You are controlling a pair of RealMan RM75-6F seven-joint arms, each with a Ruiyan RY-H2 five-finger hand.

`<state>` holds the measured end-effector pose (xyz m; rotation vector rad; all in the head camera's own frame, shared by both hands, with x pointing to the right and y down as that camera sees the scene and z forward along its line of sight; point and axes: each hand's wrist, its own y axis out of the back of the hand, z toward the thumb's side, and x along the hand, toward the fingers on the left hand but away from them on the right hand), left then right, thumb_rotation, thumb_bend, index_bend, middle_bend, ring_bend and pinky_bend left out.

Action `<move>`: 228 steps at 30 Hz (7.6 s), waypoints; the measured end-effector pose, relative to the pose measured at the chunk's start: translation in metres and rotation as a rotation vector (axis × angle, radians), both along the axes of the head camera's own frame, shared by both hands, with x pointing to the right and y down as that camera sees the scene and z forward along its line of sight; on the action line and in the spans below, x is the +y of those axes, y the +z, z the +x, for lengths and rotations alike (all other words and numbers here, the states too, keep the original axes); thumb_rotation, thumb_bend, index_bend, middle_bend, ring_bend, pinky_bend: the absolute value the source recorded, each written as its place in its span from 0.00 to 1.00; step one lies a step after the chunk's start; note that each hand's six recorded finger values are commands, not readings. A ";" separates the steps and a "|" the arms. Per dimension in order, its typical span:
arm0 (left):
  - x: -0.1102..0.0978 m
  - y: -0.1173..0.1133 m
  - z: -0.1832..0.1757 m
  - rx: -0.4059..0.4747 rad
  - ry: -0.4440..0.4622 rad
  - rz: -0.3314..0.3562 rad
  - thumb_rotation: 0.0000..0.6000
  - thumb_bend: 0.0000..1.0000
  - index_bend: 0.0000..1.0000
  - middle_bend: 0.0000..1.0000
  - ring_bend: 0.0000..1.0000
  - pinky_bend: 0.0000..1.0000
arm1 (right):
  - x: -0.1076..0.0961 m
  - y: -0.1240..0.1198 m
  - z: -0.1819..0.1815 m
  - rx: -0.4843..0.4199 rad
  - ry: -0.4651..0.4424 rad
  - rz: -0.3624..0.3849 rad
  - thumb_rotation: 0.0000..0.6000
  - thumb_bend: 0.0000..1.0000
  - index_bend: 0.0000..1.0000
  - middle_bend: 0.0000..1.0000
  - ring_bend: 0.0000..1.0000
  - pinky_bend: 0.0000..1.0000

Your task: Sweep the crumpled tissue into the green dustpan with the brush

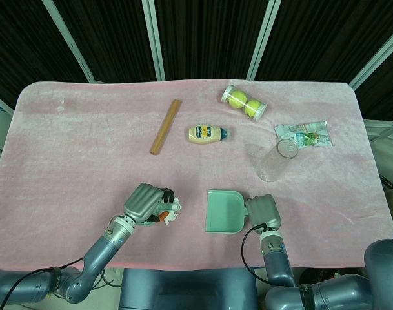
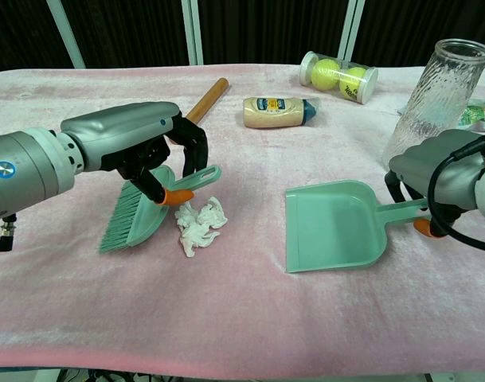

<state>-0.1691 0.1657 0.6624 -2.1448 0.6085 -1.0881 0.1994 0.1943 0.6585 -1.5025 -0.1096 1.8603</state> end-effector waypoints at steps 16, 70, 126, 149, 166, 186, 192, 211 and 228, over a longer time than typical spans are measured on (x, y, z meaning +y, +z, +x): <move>0.002 0.005 0.001 0.013 -0.008 -0.014 1.00 0.42 0.59 0.67 0.85 0.97 | -0.003 0.002 0.001 0.018 -0.007 0.007 1.00 0.40 0.58 0.52 0.62 0.75; -0.005 0.008 0.111 0.286 -0.045 -0.032 1.00 0.43 0.60 0.67 0.85 0.97 | -0.004 0.002 -0.016 0.005 -0.009 0.018 1.00 0.40 0.58 0.52 0.63 0.75; -0.009 0.004 0.144 0.393 -0.059 -0.057 1.00 0.44 0.61 0.67 0.85 0.97 | 0.006 0.007 -0.031 0.016 -0.044 0.007 1.00 0.40 0.58 0.52 0.63 0.75; -0.026 -0.015 0.134 0.505 -0.119 -0.029 1.00 0.44 0.60 0.67 0.85 0.97 | 0.007 0.005 -0.031 0.021 -0.046 0.013 1.00 0.40 0.58 0.52 0.63 0.75; -0.020 0.015 0.100 0.396 -0.116 -0.068 1.00 0.44 0.60 0.67 0.85 0.97 | 0.008 0.007 -0.032 0.025 -0.049 0.009 1.00 0.40 0.58 0.52 0.63 0.75; -0.013 0.009 0.154 0.501 -0.127 -0.050 1.00 0.44 0.60 0.66 0.85 0.97 | 0.009 0.004 -0.040 0.006 -0.055 0.010 1.00 0.40 0.58 0.52 0.63 0.75; -0.016 0.005 0.155 0.517 -0.132 -0.043 1.00 0.44 0.60 0.66 0.85 0.97 | 0.009 0.002 -0.041 -0.001 -0.049 0.013 1.00 0.40 0.58 0.52 0.63 0.75; -0.061 -0.022 0.103 0.534 -0.152 0.039 1.00 0.44 0.60 0.66 0.85 0.97 | 0.007 0.002 -0.039 -0.005 -0.022 0.019 1.00 0.40 0.58 0.52 0.63 0.75; -0.088 -0.002 0.013 0.034 0.098 0.188 1.00 0.43 0.60 0.66 0.85 0.97 | 0.007 0.003 -0.036 -0.004 -0.011 0.011 1.00 0.40 0.58 0.52 0.63 0.75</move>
